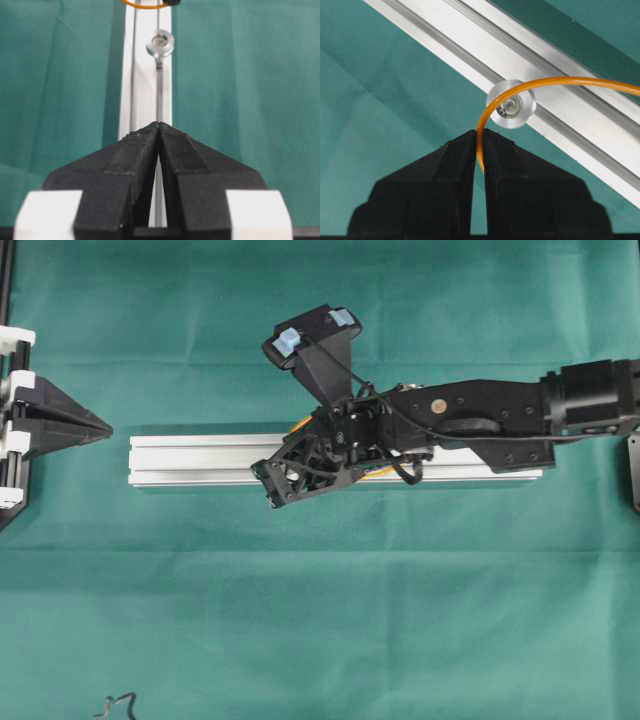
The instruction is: Hook the rubber onto the shaft.
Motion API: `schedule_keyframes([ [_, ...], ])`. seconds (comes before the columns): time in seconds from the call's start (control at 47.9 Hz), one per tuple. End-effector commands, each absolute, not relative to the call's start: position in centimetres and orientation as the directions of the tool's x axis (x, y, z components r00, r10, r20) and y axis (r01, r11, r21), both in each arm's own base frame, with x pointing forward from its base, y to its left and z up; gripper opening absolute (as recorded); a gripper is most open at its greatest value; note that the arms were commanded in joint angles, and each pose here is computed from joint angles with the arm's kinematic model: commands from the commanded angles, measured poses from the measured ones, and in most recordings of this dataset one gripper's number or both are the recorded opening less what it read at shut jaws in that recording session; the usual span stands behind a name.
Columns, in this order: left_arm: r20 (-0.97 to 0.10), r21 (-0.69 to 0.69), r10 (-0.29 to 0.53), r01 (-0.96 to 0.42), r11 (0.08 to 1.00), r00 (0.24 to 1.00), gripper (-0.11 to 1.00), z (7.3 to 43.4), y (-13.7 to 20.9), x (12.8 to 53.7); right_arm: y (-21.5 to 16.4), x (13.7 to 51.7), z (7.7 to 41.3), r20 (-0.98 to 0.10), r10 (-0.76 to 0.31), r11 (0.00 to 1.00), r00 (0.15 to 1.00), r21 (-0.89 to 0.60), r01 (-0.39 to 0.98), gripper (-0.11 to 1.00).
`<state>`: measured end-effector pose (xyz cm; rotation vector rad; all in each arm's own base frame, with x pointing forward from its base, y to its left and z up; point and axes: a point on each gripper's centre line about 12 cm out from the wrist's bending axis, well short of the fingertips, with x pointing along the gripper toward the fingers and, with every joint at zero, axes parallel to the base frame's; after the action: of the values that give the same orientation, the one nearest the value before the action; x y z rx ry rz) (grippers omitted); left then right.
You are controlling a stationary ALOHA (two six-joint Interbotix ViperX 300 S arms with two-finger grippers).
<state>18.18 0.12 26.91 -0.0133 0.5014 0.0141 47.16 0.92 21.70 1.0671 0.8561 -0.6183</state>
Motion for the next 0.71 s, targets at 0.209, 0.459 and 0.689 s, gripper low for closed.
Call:
schedule_keyframes([
  [0.209, -0.459, -0.008, 0.012, -0.018, 1.0, 0.888, 0.02, 27.9, 0.2, 18.4, 0.5, 48.3, 22.7, -0.818, -0.036, 0.359, 0.575, 0.526, 0.771, 0.08],
  [0.459, -0.459, -0.007, 0.013, -0.018, 1.0, 0.888, 0.02, 27.9, 0.2, 18.4, 0.2, 49.0, 22.3, -0.82, -0.035, 0.341, 0.572, 0.528, 0.778, 0.08],
  [0.689, -0.459, -0.007, 0.013, -0.018, 1.0, 0.888, 0.02, 27.9, 0.2, 18.4, 0.2, 49.7, 21.7, -0.823, -0.031, 0.329, 0.568, 0.528, 0.783, 0.08],
])
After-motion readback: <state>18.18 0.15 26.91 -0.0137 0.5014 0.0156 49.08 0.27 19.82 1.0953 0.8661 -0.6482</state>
